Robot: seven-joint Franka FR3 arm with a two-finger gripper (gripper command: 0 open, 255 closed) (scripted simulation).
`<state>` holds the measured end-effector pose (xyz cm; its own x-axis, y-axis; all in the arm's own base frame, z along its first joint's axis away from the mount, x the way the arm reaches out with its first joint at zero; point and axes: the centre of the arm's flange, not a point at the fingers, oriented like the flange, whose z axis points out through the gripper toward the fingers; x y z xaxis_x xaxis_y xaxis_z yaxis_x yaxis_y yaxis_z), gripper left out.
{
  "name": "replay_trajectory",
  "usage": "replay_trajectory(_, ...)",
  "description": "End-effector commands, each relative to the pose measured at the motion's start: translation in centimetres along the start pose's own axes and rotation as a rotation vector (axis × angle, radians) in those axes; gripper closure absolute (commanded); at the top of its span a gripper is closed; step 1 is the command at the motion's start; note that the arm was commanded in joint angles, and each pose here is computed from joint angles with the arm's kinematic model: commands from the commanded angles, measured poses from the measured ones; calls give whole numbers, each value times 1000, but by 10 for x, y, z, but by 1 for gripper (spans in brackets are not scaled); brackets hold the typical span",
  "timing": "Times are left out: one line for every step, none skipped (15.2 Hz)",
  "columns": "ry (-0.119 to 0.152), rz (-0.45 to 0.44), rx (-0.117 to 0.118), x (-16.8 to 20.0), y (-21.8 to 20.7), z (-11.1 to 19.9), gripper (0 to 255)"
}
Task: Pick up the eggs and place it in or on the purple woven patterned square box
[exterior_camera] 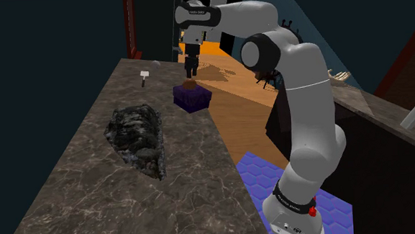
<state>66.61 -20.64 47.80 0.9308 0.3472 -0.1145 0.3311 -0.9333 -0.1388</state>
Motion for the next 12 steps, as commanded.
replay_trajectory(0,0,0,0,0,0,0)
replay_trajectory(0,0,0,0,0,-13,0)
replay_trajectory(0,0,0,0,0,-26,0)
replay_trajectory(0,0,0,0,0,-40,0)
replay_trajectory(0,0,0,0,0,-50,0)
replay_trajectory(0,0,0,0,0,-50,0)
replay_trajectory(0,0,0,0,0,-50,0)
replay_trajectory(0,0,0,0,0,-50,0)
replay_trajectory(0,0,0,0,0,-50,0)
replay_trajectory(0,0,0,0,0,-50,0)
replay_trajectory(0,0,0,0,0,-50,0)
replay_trajectory(0,0,0,0,0,-50,0)
